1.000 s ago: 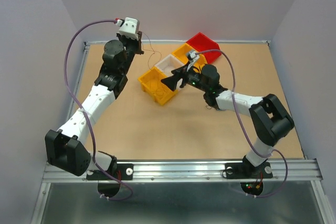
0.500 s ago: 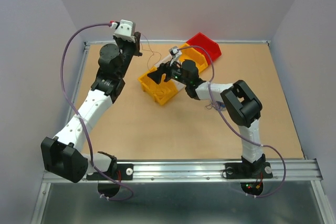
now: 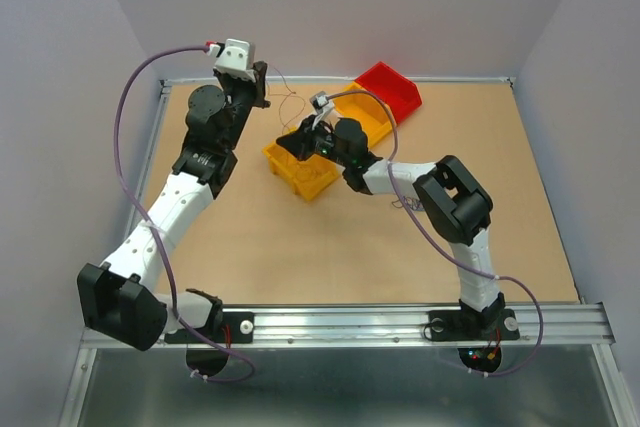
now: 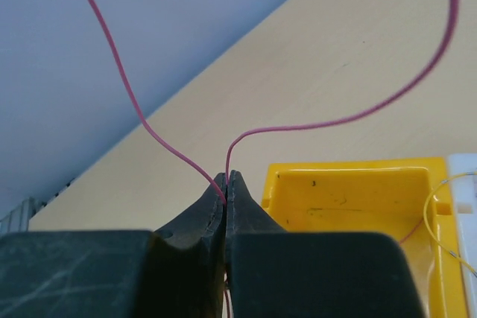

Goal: Untangle the cables

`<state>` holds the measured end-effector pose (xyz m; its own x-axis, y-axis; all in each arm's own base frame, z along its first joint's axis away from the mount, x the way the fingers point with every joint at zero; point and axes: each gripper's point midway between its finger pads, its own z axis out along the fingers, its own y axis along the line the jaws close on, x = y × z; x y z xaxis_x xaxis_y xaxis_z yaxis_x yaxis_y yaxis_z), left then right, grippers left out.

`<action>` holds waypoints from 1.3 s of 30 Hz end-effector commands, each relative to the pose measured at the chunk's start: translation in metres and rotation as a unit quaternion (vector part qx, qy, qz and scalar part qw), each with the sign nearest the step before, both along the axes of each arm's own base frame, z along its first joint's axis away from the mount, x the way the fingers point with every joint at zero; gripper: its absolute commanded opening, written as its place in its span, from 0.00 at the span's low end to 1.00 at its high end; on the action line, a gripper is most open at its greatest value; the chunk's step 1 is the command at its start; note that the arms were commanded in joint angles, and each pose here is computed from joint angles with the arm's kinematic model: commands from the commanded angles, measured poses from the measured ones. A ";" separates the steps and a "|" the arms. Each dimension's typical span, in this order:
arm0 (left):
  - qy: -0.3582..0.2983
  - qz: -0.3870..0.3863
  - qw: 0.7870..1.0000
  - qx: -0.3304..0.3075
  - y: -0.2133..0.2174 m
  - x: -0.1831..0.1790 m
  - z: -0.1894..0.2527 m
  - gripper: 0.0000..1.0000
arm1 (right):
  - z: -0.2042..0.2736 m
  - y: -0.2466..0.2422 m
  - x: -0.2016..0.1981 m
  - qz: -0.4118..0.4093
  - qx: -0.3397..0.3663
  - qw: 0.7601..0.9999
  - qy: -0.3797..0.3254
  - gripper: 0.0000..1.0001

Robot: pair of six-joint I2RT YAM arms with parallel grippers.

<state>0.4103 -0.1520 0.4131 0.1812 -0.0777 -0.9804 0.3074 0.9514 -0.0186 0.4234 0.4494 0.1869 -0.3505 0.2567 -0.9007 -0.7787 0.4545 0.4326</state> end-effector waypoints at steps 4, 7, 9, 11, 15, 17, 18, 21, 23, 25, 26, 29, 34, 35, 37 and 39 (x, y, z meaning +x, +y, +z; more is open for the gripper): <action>0.036 0.039 0.999 0.004 0.020 0.041 -0.043 0.00 | 0.012 -0.024 0.006 -0.063 0.016 0.998 -0.013 0.01; 0.059 0.061 0.996 0.012 0.030 0.060 -0.066 0.00 | 0.000 -0.036 0.006 -0.090 0.007 0.996 -0.001 0.01; 0.070 0.082 0.994 0.014 0.039 0.069 -0.074 0.00 | -0.003 -0.043 0.006 -0.098 0.005 0.995 0.000 0.01; 0.091 0.111 0.989 0.022 0.049 0.078 -0.091 0.00 | -0.008 -0.054 0.007 -0.112 0.005 0.994 0.004 0.01; 0.125 0.149 0.980 0.047 0.060 0.091 -0.114 0.00 | -0.009 -0.071 0.003 -0.121 0.018 0.992 0.008 0.01; 0.148 0.172 0.972 0.064 0.067 0.098 -0.127 0.00 | -0.012 -0.077 0.001 -0.127 0.018 0.992 0.014 0.01; 0.154 0.190 0.967 0.068 0.073 0.103 -0.129 0.00 | -0.013 -0.081 0.003 -0.138 0.019 0.990 0.017 0.01; 0.165 0.226 0.957 0.075 0.088 0.105 -0.135 0.00 | -0.021 -0.091 0.003 -0.155 0.021 0.987 0.032 0.01; 0.165 0.257 0.950 0.068 0.103 0.105 -0.134 0.00 | -0.023 -0.098 0.005 -0.171 0.024 0.984 0.037 0.00; 0.161 0.279 0.946 0.048 0.120 0.105 -0.130 0.00 | -0.027 -0.107 0.004 -0.186 0.028 0.981 0.047 0.00; 0.161 0.283 0.945 0.040 0.125 0.105 -0.129 0.00 | -0.029 -0.110 0.003 -0.189 0.031 0.980 0.051 0.01; 0.162 0.299 0.940 -0.003 0.153 0.105 -0.129 0.00 | -0.029 -0.122 0.003 -0.212 0.047 0.975 0.056 0.00; 0.139 0.303 0.942 -0.031 0.175 0.100 -0.121 0.00 | -0.030 -0.129 0.006 -0.221 0.057 0.972 0.061 0.01; 0.141 0.292 0.946 -0.024 0.171 0.097 -0.125 0.00 | -0.030 -0.130 0.006 -0.222 0.059 0.971 0.064 0.01; 0.132 0.240 0.962 -0.009 0.154 0.097 -0.118 0.00 | -0.030 -0.130 0.007 -0.220 0.061 0.971 0.065 0.01; 0.131 0.203 0.970 0.011 0.140 0.096 -0.116 0.00 | -0.029 -0.129 0.006 -0.218 0.063 0.972 0.066 0.00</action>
<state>0.5104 -0.0011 0.2292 -0.2390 -0.0568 -0.9694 -0.2089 0.9779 -0.0058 0.4234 0.3357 0.1414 -0.3477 0.4547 -0.8200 -0.4797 0.6651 0.5723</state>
